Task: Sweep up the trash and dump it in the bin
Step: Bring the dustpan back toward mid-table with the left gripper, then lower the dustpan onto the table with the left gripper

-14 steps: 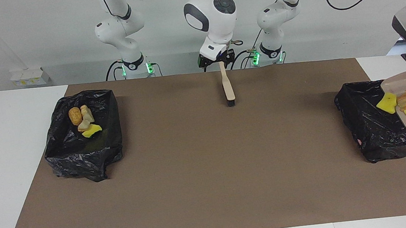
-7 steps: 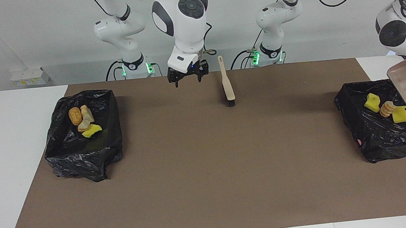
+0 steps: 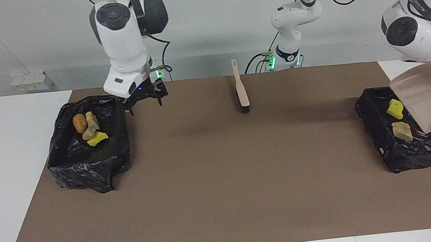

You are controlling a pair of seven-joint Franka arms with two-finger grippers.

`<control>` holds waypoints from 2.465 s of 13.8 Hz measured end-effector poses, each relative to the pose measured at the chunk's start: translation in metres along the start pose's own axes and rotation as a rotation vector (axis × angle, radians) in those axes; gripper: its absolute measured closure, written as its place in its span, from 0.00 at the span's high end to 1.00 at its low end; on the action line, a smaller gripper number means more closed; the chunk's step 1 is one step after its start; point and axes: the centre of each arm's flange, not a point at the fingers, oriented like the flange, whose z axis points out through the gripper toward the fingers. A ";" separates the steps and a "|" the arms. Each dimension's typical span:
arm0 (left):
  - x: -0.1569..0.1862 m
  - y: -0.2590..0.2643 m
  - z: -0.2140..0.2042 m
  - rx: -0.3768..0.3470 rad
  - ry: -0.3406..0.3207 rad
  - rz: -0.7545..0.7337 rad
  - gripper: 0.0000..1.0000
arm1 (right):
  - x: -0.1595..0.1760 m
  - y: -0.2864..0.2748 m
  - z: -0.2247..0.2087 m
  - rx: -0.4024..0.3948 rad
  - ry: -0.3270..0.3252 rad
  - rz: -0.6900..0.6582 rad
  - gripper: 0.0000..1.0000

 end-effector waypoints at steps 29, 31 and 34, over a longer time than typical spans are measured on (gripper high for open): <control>0.347 0.017 -0.287 -0.750 0.679 -1.200 0.33 | -0.040 0.121 -0.035 0.067 0.080 0.308 1.00; 0.349 0.015 -0.285 -0.769 0.669 -1.236 0.33 | -0.050 0.126 -0.044 0.073 0.086 0.323 1.00; 0.359 0.016 -0.284 -0.794 0.648 -1.267 0.33 | -0.063 0.122 -0.059 0.078 0.095 0.323 1.00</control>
